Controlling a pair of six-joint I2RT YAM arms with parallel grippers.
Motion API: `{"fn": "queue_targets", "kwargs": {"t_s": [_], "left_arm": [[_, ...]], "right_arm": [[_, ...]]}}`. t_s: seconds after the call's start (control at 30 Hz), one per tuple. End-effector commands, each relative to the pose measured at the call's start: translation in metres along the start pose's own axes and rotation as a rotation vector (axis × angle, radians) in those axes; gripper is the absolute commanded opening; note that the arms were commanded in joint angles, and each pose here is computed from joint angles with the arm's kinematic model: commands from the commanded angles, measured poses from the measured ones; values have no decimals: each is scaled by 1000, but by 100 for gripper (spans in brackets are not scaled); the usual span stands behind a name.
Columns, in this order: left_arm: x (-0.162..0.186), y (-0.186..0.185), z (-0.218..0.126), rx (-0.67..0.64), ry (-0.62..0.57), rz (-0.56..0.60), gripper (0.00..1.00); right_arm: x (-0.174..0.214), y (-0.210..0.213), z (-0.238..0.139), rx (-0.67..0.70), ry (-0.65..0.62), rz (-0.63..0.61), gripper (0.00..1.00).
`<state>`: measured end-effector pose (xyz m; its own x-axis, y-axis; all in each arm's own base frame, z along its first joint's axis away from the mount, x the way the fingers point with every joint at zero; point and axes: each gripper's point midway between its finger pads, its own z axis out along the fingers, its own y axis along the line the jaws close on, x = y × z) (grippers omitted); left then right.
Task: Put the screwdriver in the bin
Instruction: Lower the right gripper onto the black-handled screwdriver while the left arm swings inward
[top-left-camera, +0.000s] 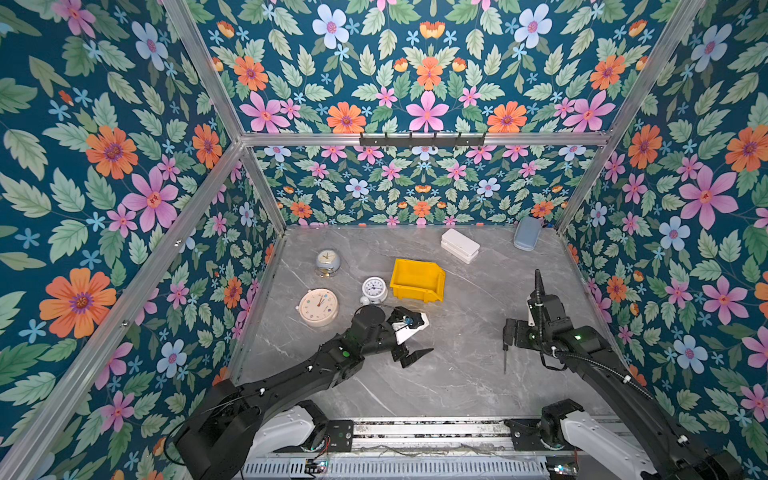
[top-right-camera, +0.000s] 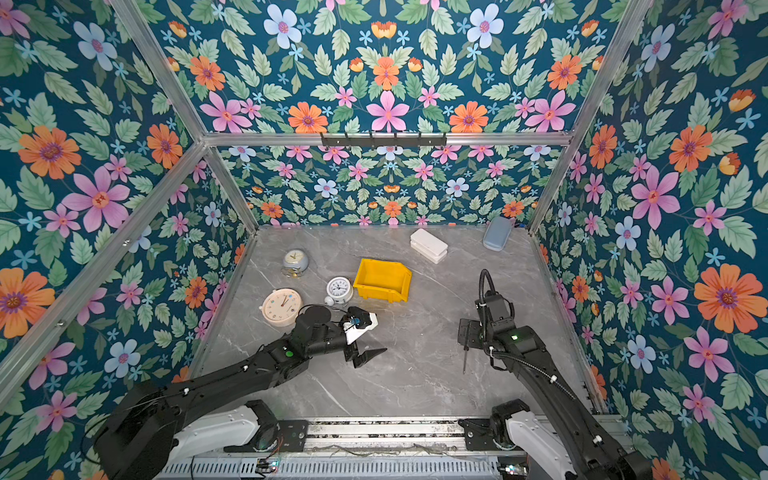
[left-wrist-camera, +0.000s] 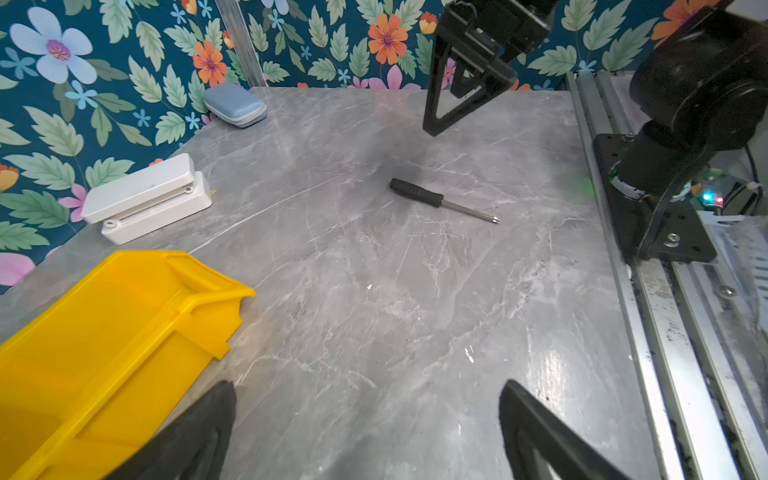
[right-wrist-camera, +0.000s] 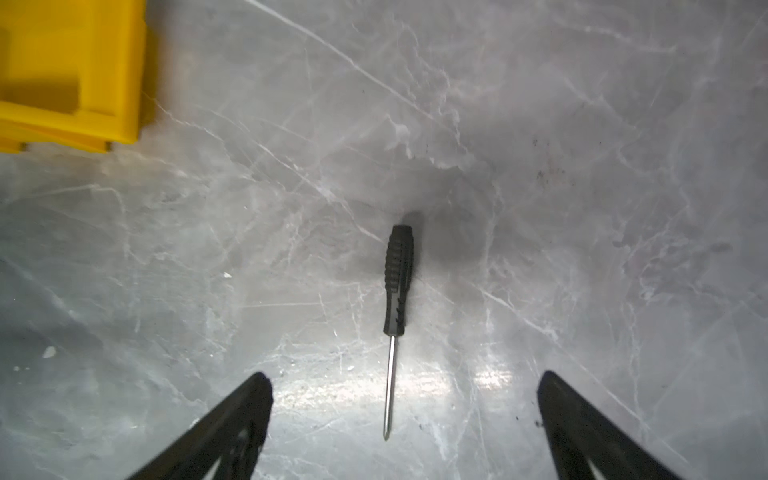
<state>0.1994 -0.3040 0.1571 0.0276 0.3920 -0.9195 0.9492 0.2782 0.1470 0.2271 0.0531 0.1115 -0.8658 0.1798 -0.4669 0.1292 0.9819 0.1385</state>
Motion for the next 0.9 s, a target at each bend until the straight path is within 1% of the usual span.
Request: {"fn": "queue_targets", "kwargs": {"t_s": [0.0, 0.17, 0.23, 0.37, 0.5, 0.6, 0.67, 0.73, 0.8, 0.87], "left_arm": [[-16, -4, 6, 6, -69, 15, 100], [-18, -17, 15, 46, -80, 3, 100], [-18, -22, 17, 51, -91, 2, 100], [-19, -27, 21, 56, -108, -14, 100], [-18, -32, 24, 64, -110, -11, 100], [-18, -33, 24, 62, -109, -11, 100], [-17, -32, 23, 55, -108, -13, 100], [-17, -32, 23, 48, -110, -16, 100], [-16, -32, 22, 45, -109, -20, 100], [-16, -31, 22, 41, -109, -21, 100]], "right_arm": [[9, 2, 9, 6, 69, 29, 99], [11, 3, 28, 16, 99, 23, 99], [10, 3, 32, 24, 103, 44, 99], [6, -2, 44, 93, 137, 84, 99], [12, 3, 59, 99, 211, 130, 99], [14, 5, 72, 112, 238, 165, 98], [14, 5, 77, 124, 254, 167, 93], [13, 5, 82, 134, 264, 164, 86], [14, 4, 85, 145, 272, 163, 74], [15, 2, 87, 154, 278, 162, 66]]}}
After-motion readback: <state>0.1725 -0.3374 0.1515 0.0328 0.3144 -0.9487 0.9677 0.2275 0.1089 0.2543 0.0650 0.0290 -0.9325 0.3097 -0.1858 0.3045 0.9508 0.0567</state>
